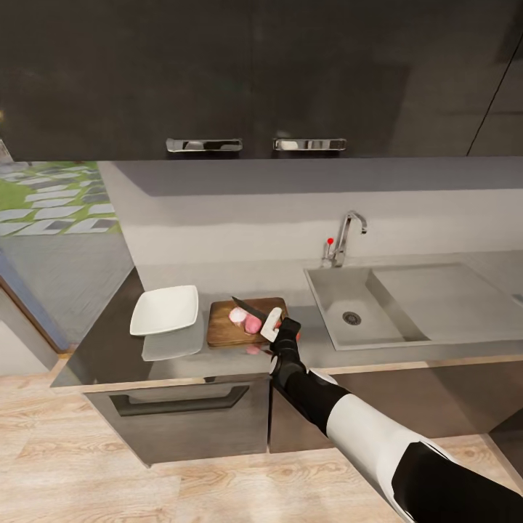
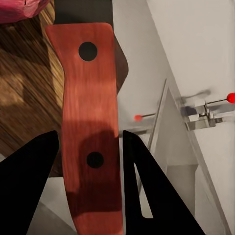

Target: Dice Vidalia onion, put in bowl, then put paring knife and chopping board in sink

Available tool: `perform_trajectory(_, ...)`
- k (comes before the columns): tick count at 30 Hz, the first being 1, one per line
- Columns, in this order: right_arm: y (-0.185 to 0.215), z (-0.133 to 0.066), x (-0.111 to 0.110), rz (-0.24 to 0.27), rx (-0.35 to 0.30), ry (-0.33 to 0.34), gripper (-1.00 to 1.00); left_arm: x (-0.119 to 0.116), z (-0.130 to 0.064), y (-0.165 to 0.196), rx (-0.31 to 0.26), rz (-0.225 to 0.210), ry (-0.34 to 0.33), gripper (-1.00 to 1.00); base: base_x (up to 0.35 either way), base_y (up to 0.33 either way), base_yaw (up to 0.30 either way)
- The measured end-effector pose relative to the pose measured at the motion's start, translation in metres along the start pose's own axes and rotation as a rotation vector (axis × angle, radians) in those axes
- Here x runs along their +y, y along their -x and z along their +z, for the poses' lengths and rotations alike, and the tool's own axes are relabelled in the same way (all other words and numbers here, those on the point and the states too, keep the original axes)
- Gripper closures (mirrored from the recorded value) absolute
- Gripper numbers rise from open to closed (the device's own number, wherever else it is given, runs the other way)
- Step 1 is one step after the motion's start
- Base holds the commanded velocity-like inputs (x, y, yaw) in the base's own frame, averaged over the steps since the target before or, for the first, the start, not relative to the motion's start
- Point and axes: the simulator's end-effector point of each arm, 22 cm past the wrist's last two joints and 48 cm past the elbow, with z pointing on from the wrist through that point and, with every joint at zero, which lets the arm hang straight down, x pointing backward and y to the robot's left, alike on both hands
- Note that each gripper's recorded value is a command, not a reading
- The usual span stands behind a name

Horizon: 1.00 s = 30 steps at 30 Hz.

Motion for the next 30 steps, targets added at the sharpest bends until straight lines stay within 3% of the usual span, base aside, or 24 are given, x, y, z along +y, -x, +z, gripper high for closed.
perform_trajectory(20,0.0,0.0,0.0,0.0,0.0,0.0,1.0,-0.001,0.0,0.0,0.001,0.0,-0.001,-1.0,0.002,0.001,0.0)
perform_trajectory(30,-0.013,0.002,0.007,-0.016,0.027,0.012,1.0,0.0,0.0,0.0,0.001,0.0,0.0,-1.0,0.137,0.169,0.0)
